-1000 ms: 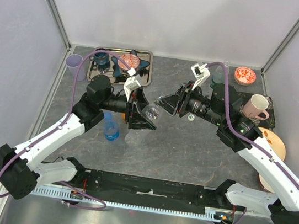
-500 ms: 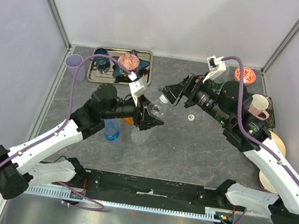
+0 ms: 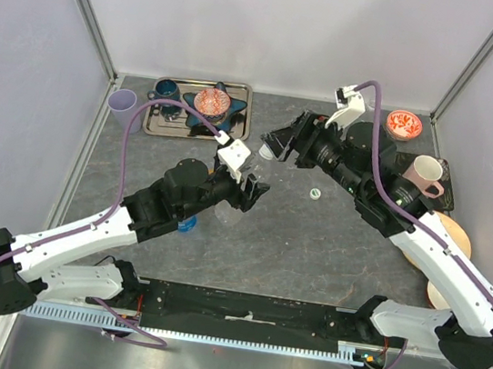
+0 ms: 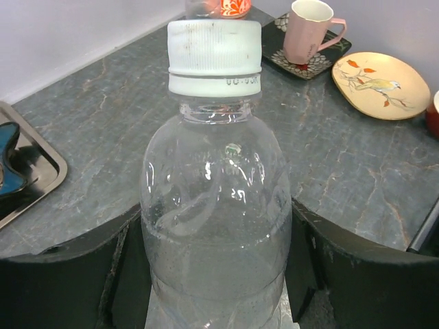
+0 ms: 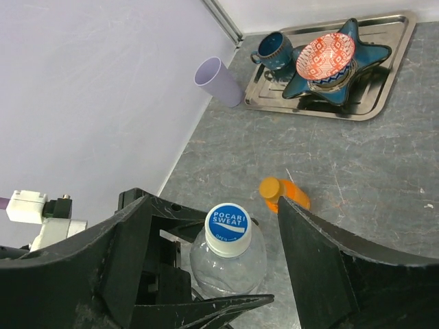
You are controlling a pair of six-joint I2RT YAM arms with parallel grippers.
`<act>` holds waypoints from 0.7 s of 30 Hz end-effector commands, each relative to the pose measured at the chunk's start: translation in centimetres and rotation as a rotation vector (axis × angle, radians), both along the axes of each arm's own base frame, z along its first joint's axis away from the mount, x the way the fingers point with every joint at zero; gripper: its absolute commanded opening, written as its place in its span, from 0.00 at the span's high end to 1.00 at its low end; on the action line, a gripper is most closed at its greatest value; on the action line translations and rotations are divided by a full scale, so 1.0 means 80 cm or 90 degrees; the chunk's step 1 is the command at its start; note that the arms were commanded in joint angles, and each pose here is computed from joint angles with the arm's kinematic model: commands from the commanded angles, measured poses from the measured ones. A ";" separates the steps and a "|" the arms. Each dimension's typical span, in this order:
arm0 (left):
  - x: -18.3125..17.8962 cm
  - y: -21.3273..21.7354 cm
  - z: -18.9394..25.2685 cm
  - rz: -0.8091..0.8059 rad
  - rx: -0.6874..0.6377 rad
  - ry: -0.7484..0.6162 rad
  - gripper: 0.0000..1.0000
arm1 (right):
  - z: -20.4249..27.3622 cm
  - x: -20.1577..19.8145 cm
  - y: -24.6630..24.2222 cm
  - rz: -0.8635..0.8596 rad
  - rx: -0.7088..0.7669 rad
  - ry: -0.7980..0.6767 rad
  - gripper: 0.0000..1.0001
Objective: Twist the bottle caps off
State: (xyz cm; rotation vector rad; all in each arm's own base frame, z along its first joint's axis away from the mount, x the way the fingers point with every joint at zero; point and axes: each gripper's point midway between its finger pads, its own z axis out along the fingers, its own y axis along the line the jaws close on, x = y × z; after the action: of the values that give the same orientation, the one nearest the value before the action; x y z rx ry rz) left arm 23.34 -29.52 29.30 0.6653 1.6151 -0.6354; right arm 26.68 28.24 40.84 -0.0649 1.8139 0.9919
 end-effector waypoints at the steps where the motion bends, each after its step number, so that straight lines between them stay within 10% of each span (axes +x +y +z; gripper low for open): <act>1: 0.013 0.013 0.042 0.053 -0.027 -0.067 0.51 | 0.002 0.001 0.008 0.000 0.009 0.004 0.21; 21: 0.006 0.010 0.037 0.037 -0.028 -0.067 0.51 | -0.032 0.000 0.032 0.019 0.003 0.023 0.46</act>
State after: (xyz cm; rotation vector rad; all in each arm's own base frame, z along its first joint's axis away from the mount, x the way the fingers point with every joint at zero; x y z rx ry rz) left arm 23.67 -28.89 29.99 0.6317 1.5959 -0.5848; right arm 26.66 30.82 37.16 -0.1000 1.9020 0.9922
